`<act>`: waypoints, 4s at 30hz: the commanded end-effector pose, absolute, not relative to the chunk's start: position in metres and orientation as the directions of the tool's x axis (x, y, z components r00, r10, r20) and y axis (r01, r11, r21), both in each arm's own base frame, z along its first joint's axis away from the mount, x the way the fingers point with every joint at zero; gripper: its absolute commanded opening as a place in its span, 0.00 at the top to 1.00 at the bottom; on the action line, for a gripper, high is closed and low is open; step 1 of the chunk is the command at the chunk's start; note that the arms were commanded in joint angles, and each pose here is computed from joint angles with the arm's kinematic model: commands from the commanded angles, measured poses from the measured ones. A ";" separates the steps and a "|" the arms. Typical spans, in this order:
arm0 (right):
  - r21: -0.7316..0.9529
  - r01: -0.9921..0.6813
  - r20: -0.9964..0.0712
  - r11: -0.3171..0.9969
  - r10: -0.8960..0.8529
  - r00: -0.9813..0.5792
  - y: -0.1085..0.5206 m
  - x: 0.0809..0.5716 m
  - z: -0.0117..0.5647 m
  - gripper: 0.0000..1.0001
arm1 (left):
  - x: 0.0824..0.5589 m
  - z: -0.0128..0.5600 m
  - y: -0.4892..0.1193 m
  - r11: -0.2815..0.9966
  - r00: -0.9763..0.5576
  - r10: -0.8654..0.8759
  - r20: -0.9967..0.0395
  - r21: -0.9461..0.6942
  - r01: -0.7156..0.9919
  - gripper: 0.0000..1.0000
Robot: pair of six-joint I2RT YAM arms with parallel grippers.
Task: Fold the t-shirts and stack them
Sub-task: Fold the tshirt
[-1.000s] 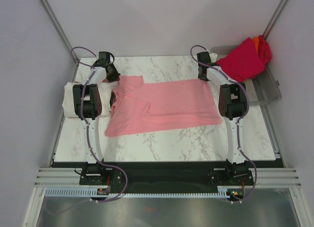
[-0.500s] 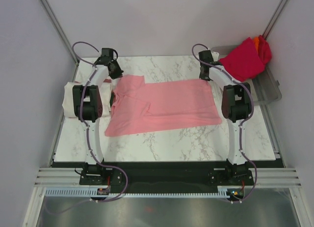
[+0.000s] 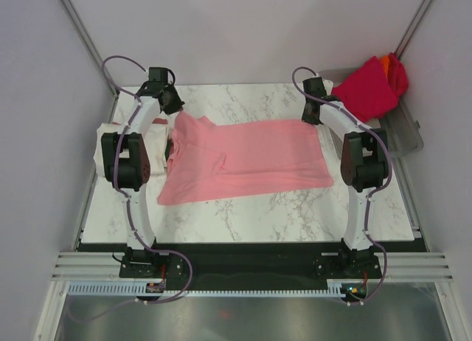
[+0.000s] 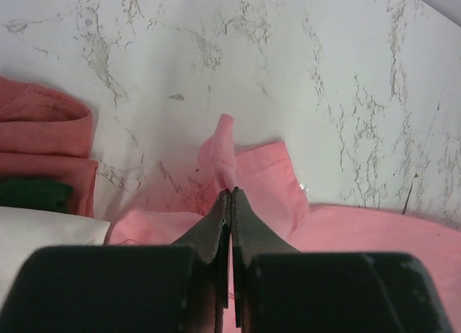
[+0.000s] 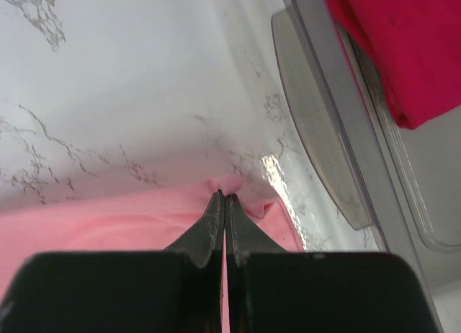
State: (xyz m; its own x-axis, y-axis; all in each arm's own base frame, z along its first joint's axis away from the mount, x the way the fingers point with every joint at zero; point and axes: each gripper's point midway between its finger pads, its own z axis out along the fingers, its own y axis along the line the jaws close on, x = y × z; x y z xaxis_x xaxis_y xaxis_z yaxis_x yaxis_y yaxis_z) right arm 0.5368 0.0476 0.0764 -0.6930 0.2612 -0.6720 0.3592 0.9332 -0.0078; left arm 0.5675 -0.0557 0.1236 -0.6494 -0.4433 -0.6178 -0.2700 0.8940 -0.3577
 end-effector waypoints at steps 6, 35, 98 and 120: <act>0.073 0.330 -0.699 0.941 0.284 -0.656 0.053 0.515 0.114 1.00 | 0.551 0.171 -0.062 0.922 -0.600 -0.381 -0.703 -0.335 -0.193 0.98; 0.052 0.366 -0.705 0.929 0.294 -0.646 0.033 0.437 0.136 1.00 | 0.432 0.206 -0.055 0.945 -0.463 -0.327 -0.824 -0.276 -0.177 0.98; 0.595 -0.333 -0.568 0.731 0.089 -0.818 0.327 0.345 0.161 0.49 | 0.338 0.101 -0.076 0.858 -0.676 -0.503 -0.539 -0.403 -0.318 0.15; 0.641 -0.372 -0.498 0.672 -0.005 -0.867 0.405 0.363 0.132 0.38 | 0.340 0.038 -0.054 0.811 -0.687 -0.584 -0.432 -0.332 -0.482 0.20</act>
